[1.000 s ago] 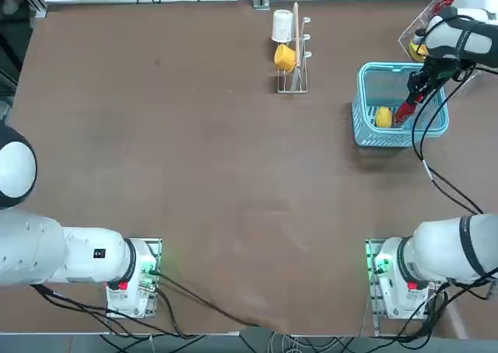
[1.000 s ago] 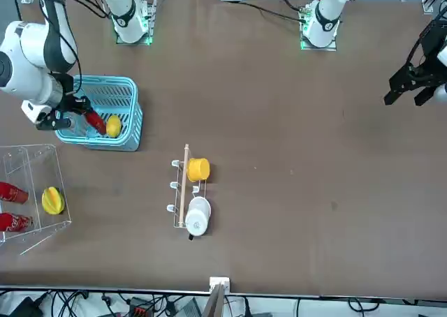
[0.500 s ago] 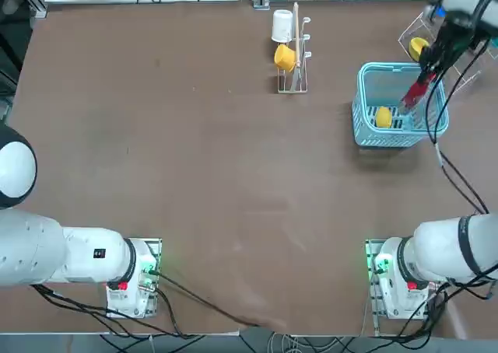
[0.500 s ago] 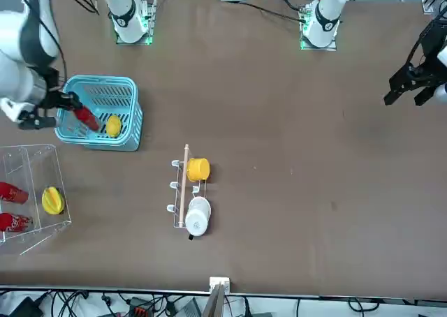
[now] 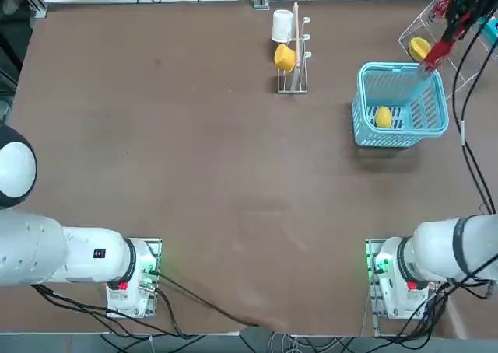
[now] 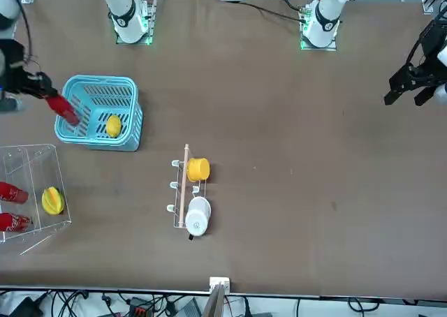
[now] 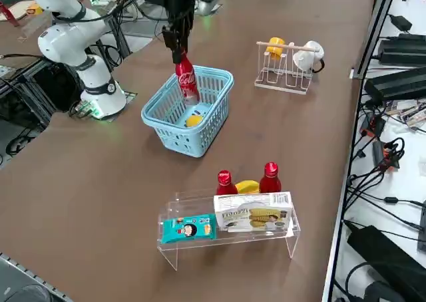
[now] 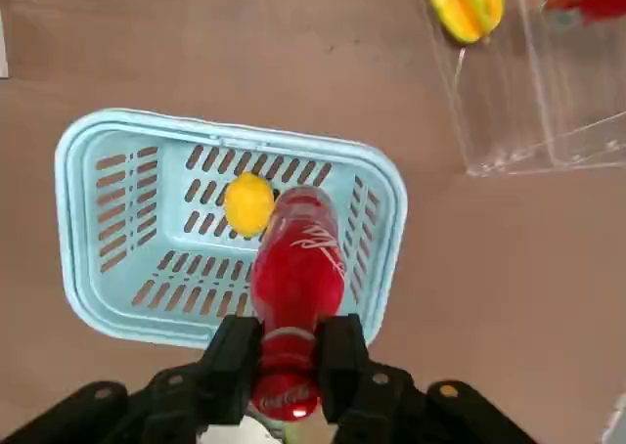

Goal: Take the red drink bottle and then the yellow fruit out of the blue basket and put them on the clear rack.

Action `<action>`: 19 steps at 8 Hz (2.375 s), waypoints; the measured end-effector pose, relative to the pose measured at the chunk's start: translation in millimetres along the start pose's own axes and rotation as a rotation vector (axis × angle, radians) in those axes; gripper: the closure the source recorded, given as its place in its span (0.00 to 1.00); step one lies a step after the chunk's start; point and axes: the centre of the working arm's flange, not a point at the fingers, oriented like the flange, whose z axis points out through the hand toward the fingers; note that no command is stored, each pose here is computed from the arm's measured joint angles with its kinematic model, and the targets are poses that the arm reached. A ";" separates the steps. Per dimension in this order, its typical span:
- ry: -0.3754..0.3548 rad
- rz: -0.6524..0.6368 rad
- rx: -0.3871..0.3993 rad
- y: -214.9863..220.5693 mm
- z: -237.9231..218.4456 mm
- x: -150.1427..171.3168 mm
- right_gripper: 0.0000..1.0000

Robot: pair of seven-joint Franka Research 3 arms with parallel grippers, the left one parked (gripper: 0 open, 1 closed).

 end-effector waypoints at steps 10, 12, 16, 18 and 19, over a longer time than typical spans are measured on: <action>-0.089 -0.590 -0.330 126.7 80.9 79.5 0.63; -0.086 -0.645 -0.342 153.0 93.3 78.8 0.63; -0.063 -0.700 -0.362 184.7 117.1 83.2 0.63; -0.066 -0.700 -0.357 196.2 127.7 82.0 0.63; -0.068 -0.697 -0.354 200.7 133.0 81.8 0.63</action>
